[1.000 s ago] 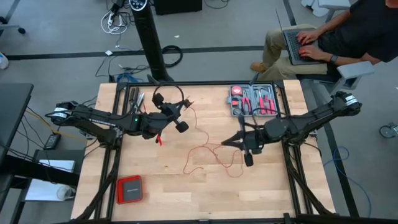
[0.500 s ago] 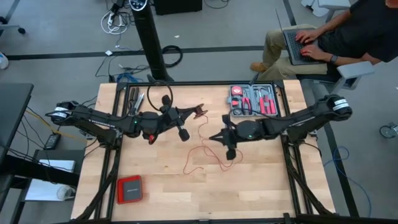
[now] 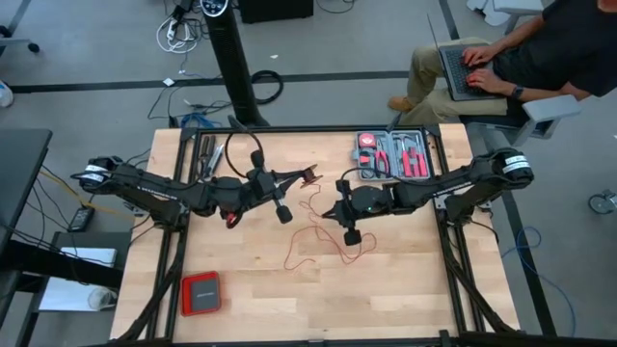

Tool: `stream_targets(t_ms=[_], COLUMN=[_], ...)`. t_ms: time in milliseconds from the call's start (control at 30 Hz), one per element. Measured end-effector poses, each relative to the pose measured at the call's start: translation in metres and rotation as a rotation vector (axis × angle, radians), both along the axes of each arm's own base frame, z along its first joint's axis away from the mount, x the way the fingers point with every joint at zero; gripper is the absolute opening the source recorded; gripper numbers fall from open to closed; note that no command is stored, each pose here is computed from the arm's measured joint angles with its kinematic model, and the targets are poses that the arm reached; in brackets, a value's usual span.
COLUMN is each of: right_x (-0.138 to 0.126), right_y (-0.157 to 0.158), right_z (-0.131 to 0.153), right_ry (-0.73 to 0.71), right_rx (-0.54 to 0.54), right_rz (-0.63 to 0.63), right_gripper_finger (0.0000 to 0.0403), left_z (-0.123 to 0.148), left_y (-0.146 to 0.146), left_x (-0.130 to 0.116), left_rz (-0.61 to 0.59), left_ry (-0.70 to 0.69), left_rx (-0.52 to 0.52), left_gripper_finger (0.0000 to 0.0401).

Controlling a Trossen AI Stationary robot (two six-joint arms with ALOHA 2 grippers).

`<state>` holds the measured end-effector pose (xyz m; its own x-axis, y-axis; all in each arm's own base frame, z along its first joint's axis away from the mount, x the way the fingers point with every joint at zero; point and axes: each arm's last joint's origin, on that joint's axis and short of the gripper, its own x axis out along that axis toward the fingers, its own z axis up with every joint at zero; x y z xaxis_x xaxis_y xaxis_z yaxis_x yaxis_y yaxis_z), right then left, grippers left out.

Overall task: Coil cords
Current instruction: Uncoil the red cable wire from the black spool

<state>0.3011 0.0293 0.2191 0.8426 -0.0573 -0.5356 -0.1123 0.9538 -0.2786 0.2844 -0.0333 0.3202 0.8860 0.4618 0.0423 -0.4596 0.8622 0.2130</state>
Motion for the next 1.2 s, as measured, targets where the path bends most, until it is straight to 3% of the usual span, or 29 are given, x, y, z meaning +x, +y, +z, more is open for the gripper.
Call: stream_targets(t_ms=[200, 333, 533, 800, 967, 1200], right_x=[-0.011, -0.015, -0.021, -0.042, -0.062, -0.08], right_y=[-0.019, -0.025, -0.024, -0.018, -0.016, -0.012], right_z=[0.003, 0.006, 0.006, 0.03, 0.056, 0.085], right_ry=[0.045, 0.048, 0.12, 0.134, 0.034, -0.16], right_rx=[0.024, 0.076, 0.226, 0.459, 0.46, 0.391], right_rz=[-0.231, -0.277, -0.144, 0.056, 0.086, 0.06], right_gripper_finger=[0.0007, 0.0022, 0.0043, 0.0044, 0.0044, 0.0044], left_z=[0.003, 0.005, 0.006, 0.004, 0.004, -0.012], left_y=[-0.005, -0.008, -0.012, -0.011, -0.014, -0.014], left_x=[-0.001, -0.001, -0.002, -0.002, -0.003, -0.01], left_rz=[-0.022, -0.043, -0.051, -0.011, -0.069, -0.157], left_ry=[-0.023, -0.037, -0.035, -0.01, -0.02, -0.139], left_rx=[0.006, 0.015, 0.047, 0.058, 0.098, 0.114], left_gripper_finger=[0.0005, 0.0005, 0.0005, 0.0005, 0.0005, 0.0005])
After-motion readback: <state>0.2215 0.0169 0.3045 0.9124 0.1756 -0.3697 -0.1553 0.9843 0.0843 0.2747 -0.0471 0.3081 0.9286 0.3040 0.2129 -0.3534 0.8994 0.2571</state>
